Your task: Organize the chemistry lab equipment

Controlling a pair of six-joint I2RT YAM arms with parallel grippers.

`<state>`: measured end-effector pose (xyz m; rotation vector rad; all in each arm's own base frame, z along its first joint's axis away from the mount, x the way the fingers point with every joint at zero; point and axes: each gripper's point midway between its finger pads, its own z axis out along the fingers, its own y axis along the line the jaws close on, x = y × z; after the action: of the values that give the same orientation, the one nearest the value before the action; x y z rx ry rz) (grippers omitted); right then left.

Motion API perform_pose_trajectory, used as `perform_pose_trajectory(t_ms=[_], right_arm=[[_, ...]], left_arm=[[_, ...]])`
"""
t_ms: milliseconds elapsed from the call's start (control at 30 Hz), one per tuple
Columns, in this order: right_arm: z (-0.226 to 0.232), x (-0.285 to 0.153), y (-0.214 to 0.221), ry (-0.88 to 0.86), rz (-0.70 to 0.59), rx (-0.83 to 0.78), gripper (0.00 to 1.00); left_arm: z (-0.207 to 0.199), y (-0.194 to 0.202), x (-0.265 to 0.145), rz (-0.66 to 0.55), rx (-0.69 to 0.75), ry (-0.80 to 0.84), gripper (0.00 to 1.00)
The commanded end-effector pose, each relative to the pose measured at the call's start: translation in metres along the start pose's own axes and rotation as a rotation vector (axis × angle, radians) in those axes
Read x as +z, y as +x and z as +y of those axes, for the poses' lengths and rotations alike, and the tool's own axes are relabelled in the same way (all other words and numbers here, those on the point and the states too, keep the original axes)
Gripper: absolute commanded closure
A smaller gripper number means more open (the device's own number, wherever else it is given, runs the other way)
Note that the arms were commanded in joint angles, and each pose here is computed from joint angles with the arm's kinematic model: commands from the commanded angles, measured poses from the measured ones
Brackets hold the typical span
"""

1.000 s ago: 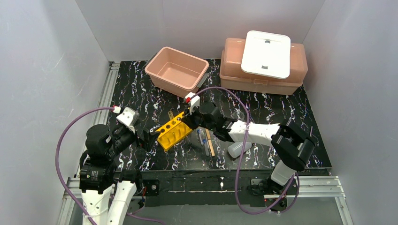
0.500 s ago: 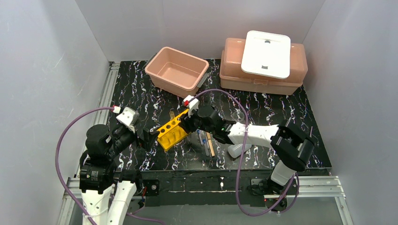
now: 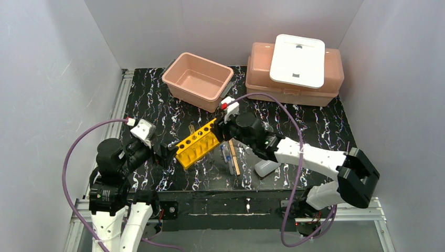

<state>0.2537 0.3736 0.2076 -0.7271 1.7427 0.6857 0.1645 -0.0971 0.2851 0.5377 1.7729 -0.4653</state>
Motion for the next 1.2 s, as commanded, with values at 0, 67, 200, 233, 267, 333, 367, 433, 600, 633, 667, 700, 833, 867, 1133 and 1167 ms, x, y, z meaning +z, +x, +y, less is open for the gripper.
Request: perform_pose_trajectory(t_ms=[0, 67, 200, 233, 267, 333, 367, 433, 600, 633, 667, 700, 833, 867, 1133, 1167], right_arm=[[-0.044, -0.022, -0.023, 0.151, -0.002, 0.051, 0.40], [-0.060, -0.026, -0.022, 0.201, 0.022, 0.062, 0.41], [-0.084, -0.024, -0.007, 0.274, 0.081, 0.094, 0.46], [-0.088, -0.022, -0.002, 0.286, 0.097, 0.106, 0.48], [-0.089, -0.020, 0.002, 0.288, 0.111, 0.117, 0.50], [-0.089, -0.014, 0.010, 0.285, 0.137, 0.132, 0.54], [-0.088, -0.011, 0.013, 0.280, 0.147, 0.140, 0.56], [-0.086, -0.008, 0.019, 0.274, 0.165, 0.157, 0.57], [-0.084, -0.014, 0.026, 0.270, 0.166, 0.187, 0.60], [-0.084, -0.016, 0.026, 0.270, 0.161, 0.189, 0.60], [-0.084, -0.018, 0.024, 0.270, 0.154, 0.193, 0.61], [-0.084, -0.021, 0.023, 0.271, 0.149, 0.196, 0.61], [-0.084, -0.030, 0.018, 0.278, 0.131, 0.196, 0.61], [-0.085, -0.032, 0.017, 0.283, 0.127, 0.195, 0.61], [-0.088, -0.046, 0.008, 0.305, 0.100, 0.193, 0.62], [-0.089, -0.048, 0.008, 0.309, 0.103, 0.193, 0.62]], left_arm=[[0.006, 0.018, 0.008, 0.065, 0.006, -0.001, 0.02], [0.010, 0.035, 0.012, 0.101, 0.034, 0.001, 0.02], [0.002, 0.068, 0.014, 0.175, 0.122, 0.092, 0.02], [0.002, 0.076, 0.015, 0.189, 0.134, 0.100, 0.02], [0.003, 0.084, 0.017, 0.202, 0.152, 0.108, 0.02], [0.013, 0.097, 0.024, 0.231, 0.197, 0.094, 0.02], [0.019, 0.101, 0.028, 0.248, 0.205, 0.079, 0.02], [0.029, 0.108, 0.037, 0.278, 0.206, 0.060, 0.02], [0.042, 0.119, 0.063, 0.319, 0.176, 0.078, 0.02], [0.046, 0.120, 0.067, 0.321, 0.180, 0.071, 0.03], [0.050, 0.122, 0.071, 0.329, 0.184, 0.068, 0.03], [0.052, 0.123, 0.075, 0.332, 0.192, 0.074, 0.03], [0.050, 0.134, 0.085, 0.369, 0.196, 0.145, 0.02], [0.049, 0.137, 0.088, 0.378, 0.191, 0.159, 0.02], [0.043, 0.146, 0.099, 0.415, 0.162, 0.255, 0.02], [0.046, 0.148, 0.101, 0.427, 0.159, 0.250, 0.02]])
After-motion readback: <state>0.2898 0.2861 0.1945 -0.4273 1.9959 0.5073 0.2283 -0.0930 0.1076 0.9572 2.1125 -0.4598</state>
